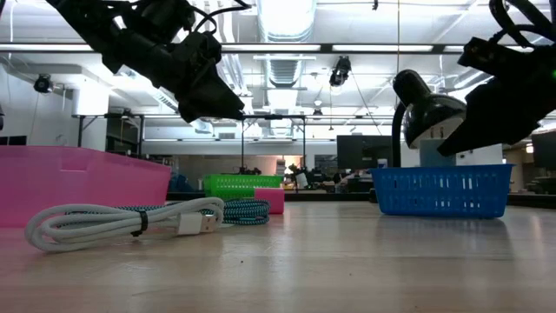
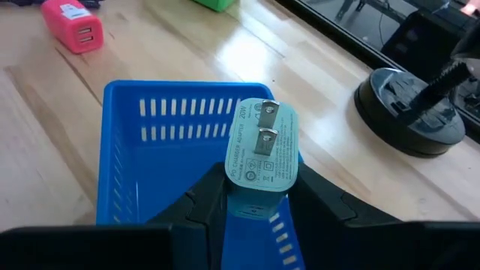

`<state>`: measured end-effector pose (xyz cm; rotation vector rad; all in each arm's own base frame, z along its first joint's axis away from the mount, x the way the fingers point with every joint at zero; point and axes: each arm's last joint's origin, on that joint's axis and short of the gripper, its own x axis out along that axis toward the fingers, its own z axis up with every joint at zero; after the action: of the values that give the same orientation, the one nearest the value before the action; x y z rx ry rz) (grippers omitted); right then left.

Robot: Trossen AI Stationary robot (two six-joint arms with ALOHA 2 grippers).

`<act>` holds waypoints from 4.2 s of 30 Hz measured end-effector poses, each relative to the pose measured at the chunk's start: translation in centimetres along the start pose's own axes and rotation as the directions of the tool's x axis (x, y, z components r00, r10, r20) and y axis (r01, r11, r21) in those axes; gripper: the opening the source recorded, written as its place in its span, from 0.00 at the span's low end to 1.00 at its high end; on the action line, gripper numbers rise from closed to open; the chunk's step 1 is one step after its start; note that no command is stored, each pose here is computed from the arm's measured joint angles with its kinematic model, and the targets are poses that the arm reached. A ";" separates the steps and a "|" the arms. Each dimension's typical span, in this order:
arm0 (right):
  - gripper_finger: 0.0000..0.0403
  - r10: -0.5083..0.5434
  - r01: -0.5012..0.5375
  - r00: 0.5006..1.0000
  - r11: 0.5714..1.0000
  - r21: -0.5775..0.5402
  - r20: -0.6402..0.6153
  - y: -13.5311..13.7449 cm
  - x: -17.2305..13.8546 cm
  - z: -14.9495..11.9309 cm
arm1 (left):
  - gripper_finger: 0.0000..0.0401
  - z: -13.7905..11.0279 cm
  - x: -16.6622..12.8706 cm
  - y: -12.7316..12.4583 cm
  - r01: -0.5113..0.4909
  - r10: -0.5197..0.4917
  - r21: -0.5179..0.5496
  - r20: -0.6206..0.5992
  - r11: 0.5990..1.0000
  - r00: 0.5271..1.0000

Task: Pick and place items into bin
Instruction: Put the blue charger adapter into the blue bin, then put the pink charger adapter into the blue bin

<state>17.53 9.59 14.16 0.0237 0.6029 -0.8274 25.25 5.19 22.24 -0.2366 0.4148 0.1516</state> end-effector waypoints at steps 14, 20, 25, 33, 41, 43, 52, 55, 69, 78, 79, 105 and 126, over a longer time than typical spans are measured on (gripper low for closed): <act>0.26 0.046 -0.043 0.999 0.993 -0.113 0.021 0.5 -0.1 0.6 | 0.35 0.0 0.0 0.0 0.000 0.000 0.004 0.002 1.000 1.000; 0.26 0.131 -0.135 0.991 0.976 -0.168 -0.038 0.2 -0.7 1.4 | 0.35 0.0 0.0 0.0 0.000 0.000 0.003 0.002 1.000 1.000; 0.26 0.246 -0.253 0.967 0.944 -0.212 -0.062 0.0 -1.6 2.5 | 0.35 0.0 0.0 0.0 0.000 0.000 0.005 0.001 1.000 1.000; 0.26 0.369 -0.363 0.930 0.917 -0.166 0.004 -1.5 -1.9 2.9 | 0.35 0.0 0.0 0.0 0.000 0.000 0.006 0.000 1.000 1.000; 0.26 0.475 -0.472 0.879 0.880 -0.051 0.047 -3.5 -0.8 2.2 | 0.35 0.0 0.0 0.0 0.000 0.000 0.006 0.001 1.000 1.000; 0.26 0.520 -0.517 0.852 0.854 -0.055 0.061 -3.9 -0.4 2.0 | 0.35 0.0 0.0 0.0 0.001 -0.001 0.006 0.004 1.000 1.000; 0.26 0.492 -0.494 0.867 0.870 0.003 0.077 -5.7 1.5 1.7 | 0.35 0.2 0.0 0.0 0.003 -0.003 0.008 0.021 1.000 1.000; 0.26 0.484 -0.486 0.873 0.874 0.020 0.057 -5.9 2.1 1.6 | 0.35 0.2 0.0 0.0 0.003 -0.003 0.008 0.021 1.000 1.000; 0.26 0.435 -0.434 0.899 0.901 0.020 -0.047 -5.9 4.2 1.2 | 0.35 0.1 0.0 0.0 0.003 -0.003 0.029 0.021 1.000 1.000; 0.26 0.391 -0.389 0.918 0.920 0.038 -0.067 -5.7 5.4 1.0 | 0.35 0.1 0.0 0.0 0.003 -0.003 0.029 0.021 1.000 1.000; 0.27 0.391 -0.389 0.918 0.920 0.039 -0.066 -5.7 5.5 1.0 | 0.35 0.1 0.0 0.0 0.003 -0.003 0.029 0.021 1.000 1.000; 0.41 0.393 -0.391 0.918 0.919 0.051 -0.054 -5.5 5.5 1.1 | 0.35 0.1 0.0 0.0 0.002 -0.003 0.030 0.020 1.000 1.000; 0.37 0.737 -0.699 0.521 0.658 -0.280 0.431 -3.8 2.4 5.4 | 0.35 0.1 0.0 0.0 0.003 -0.003 0.027 0.021 1.000 1.000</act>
<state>18.81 4.01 18.20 -0.0138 0.0615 0.0428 25.29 5.20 22.30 -0.2092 0.3953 0.1455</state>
